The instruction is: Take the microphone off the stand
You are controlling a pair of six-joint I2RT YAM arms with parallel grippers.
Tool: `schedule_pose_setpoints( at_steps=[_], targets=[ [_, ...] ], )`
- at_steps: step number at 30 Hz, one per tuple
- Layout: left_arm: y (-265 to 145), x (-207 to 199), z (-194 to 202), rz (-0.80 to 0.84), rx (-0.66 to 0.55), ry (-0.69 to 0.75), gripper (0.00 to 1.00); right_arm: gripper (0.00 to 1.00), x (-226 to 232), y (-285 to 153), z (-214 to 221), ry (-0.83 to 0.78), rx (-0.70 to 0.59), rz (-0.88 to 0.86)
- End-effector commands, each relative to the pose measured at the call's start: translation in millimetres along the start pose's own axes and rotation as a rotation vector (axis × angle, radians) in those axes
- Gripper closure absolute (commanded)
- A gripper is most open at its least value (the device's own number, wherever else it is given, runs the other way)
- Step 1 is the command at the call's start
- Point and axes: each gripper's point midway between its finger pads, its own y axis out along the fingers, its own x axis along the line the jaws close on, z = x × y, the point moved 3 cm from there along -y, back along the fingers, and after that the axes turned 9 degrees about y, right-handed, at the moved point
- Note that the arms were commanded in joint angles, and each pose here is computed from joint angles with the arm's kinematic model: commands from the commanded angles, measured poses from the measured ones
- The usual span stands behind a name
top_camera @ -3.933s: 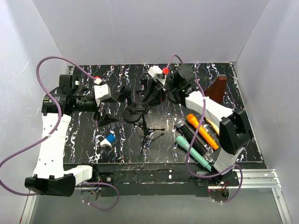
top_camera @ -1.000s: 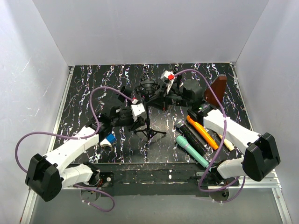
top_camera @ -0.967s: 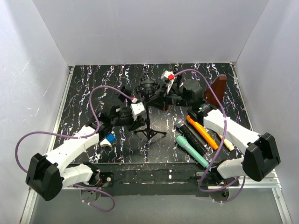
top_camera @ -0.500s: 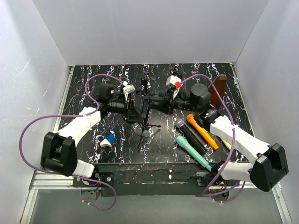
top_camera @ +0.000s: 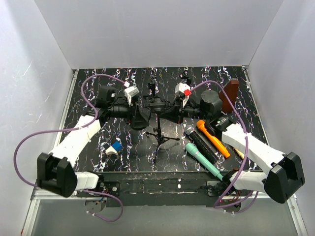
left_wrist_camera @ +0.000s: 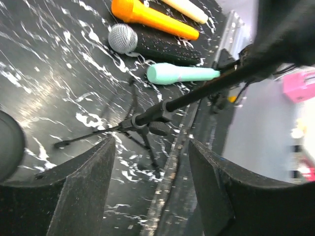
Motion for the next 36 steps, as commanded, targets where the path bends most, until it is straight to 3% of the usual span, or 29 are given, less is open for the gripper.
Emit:
schedule_pose_setpoints(
  at_steps=[1, 5, 8, 16, 23, 28, 36],
  targets=[
    [-14, -7, -12, -0.093, -0.023, 0.454, 0.40, 0.99, -1, 5, -17, -0.014, -0.061, -0.001],
    [-4, -3, -3, -0.190, -0.016, 0.803, 0.40, 0.99, -6, 8, -16, 0.007, -0.054, 0.012],
    [4, -10, 2, -0.184, -0.038, 0.921, 0.40, 0.99, -12, 10, -14, 0.038, -0.051, 0.046],
    [33, -23, 10, -0.205, -0.055, 0.963, 0.43, 0.99, -17, 11, -15, 0.058, -0.050, 0.062],
    [40, -18, 17, -0.212, -0.004, 1.003, 0.68, 0.99, -19, 10, -14, 0.061, -0.049, 0.068],
    [38, -15, 25, -0.217, 0.031, 1.022, 0.55, 0.99, -19, 8, -13, 0.062, -0.049, 0.073],
    [47, -9, 24, -0.227, 0.021, 0.994, 0.60, 0.99, -20, 7, -13, 0.065, -0.052, 0.074]
  ],
)
